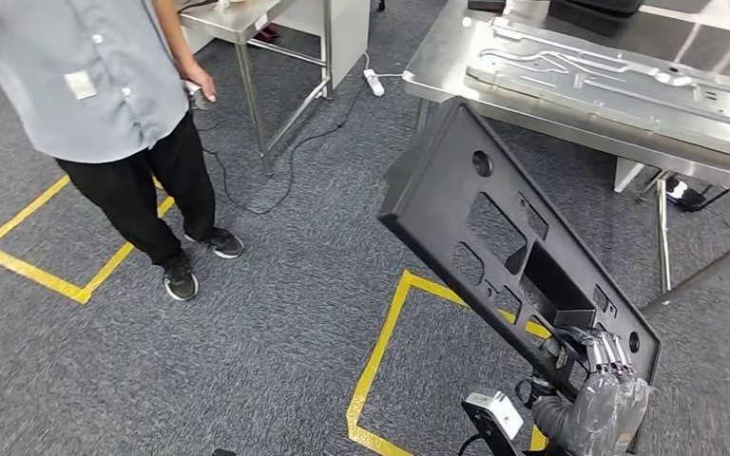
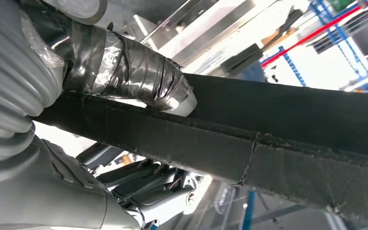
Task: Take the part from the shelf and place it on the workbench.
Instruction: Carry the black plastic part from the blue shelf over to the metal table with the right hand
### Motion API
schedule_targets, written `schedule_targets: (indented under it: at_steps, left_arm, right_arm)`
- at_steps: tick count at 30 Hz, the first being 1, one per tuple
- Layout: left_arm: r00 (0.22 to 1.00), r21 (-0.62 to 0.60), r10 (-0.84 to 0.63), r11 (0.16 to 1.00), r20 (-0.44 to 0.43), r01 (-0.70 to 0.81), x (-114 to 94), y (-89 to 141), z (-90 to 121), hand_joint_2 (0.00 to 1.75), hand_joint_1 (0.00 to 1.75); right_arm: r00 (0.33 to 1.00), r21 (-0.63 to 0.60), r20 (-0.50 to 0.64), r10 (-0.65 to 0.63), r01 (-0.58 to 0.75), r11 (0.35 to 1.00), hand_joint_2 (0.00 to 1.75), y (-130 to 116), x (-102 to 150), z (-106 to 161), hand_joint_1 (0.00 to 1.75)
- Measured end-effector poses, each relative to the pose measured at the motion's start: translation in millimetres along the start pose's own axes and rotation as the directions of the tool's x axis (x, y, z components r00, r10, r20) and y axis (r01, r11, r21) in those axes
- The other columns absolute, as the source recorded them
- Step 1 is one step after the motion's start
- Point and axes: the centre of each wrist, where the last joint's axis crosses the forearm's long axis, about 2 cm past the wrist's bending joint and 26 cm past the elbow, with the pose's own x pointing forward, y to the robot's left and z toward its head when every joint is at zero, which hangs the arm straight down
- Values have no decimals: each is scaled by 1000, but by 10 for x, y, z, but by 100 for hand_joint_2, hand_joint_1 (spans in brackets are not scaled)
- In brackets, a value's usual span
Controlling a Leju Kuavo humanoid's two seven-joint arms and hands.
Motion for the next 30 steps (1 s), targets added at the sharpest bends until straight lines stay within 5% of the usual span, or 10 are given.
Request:
schedule_targets:
  at_steps: [30]
  left_arm:
    - [1000, -1, 5, 1000, 3, -5, 20, 5, -11, 175, 0]
  right_arm:
    - [997, 103, 22, -77, 74, 992, 175, 148, 71, 42, 175]
